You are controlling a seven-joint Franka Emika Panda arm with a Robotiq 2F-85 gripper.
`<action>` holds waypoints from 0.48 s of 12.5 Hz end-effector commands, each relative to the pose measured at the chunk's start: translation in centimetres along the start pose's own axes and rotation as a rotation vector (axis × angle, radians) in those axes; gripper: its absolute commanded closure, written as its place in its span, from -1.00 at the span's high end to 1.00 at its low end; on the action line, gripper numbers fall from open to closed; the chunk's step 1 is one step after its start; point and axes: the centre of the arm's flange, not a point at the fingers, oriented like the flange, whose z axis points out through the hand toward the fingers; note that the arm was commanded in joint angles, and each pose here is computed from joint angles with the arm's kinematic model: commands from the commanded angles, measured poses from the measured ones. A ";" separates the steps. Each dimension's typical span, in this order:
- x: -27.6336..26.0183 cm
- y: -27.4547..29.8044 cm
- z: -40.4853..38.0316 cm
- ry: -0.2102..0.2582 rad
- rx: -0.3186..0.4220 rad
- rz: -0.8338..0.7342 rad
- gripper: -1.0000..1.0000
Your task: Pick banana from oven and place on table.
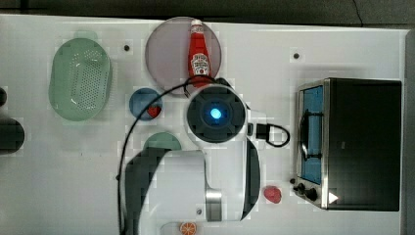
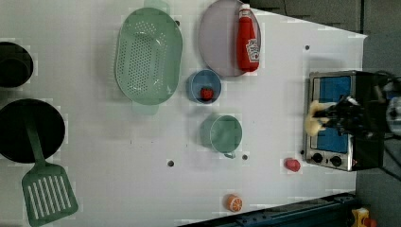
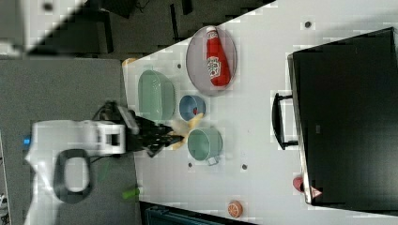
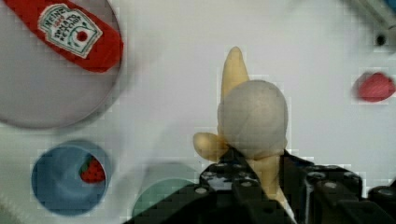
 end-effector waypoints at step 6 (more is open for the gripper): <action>1.9 1.3 10.5 -0.014 0.002 0.128 -0.51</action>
